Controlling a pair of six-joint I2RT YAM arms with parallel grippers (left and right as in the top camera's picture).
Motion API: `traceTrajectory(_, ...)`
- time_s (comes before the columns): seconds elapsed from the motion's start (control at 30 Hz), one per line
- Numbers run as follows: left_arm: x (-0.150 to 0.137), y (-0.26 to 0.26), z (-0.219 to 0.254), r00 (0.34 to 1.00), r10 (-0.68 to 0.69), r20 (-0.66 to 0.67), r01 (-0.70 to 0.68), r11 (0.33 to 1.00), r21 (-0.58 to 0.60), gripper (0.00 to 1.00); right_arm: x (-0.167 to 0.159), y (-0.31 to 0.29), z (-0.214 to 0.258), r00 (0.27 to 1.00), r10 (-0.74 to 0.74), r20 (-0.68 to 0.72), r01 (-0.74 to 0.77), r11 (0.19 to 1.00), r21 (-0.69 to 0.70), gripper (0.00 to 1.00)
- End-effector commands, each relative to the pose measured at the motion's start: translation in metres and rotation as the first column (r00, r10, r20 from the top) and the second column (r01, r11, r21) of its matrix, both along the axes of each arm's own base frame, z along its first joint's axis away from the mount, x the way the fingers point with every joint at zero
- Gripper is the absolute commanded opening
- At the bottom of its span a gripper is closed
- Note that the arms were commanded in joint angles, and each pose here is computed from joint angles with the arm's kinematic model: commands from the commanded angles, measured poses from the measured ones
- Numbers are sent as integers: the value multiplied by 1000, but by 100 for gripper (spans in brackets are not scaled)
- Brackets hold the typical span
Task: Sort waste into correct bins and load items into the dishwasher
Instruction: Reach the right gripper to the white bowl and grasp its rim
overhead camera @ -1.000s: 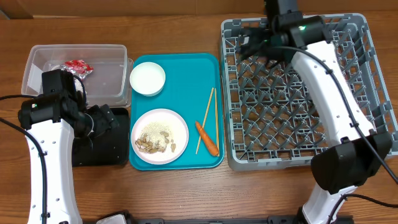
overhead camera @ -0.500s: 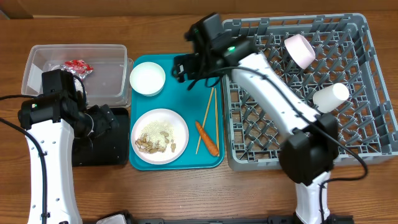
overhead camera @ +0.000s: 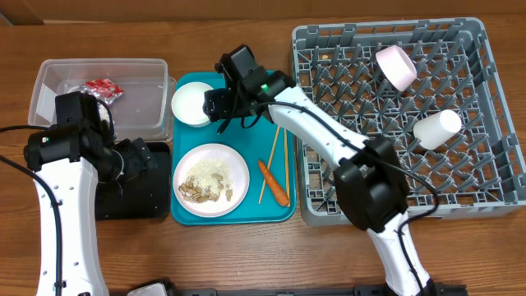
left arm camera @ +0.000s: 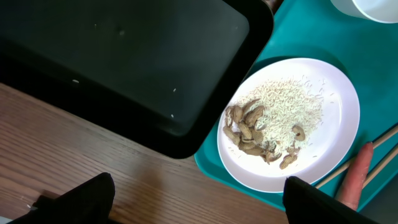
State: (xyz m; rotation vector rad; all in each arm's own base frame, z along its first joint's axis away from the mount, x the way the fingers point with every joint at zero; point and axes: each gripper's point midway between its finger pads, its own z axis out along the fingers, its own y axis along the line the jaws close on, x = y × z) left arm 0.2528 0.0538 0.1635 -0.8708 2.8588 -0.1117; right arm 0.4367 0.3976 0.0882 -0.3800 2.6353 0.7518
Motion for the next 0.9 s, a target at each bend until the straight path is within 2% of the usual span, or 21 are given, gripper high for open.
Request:
traceTrajectory(0.0,0,-1,-1,1000,-5,0,5,1000,-3,89,8,3,-13,998,-56,-10,56,998,13,76)
traceTrajectory(0.23,0,-1,-1,1000,-5,0,5,1000,-3,88,17,11,-22,998,-54,12,54,998,39,56)
traceTrajectory(0.63,0,-1,-1,1000,-5,0,5,1000,-3,88,7,16,-52,999,-36,-29,37,999,10,54)
traceTrajectory(0.7,0,-1,-1,1000,-5,0,5,1000,-3,88,6,17,-57,999,-35,-36,35,999,3,51)
traceTrajectory(0.73,0,-1,-1,1000,-6,0,6,1000,-3,89,6,16,-59,999,-35,-38,35,999,1,45)
traceTrajectory(0.83,0,-1,-1,1000,-6,0,6,1000,-3,89,6,16,-58,999,-36,-37,36,999,1,11)
traceTrajectory(0.87,0,-1,-1,1000,-6,0,6,1000,-3,89,10,13,-55,998,-48,-28,48,999,-1,4)
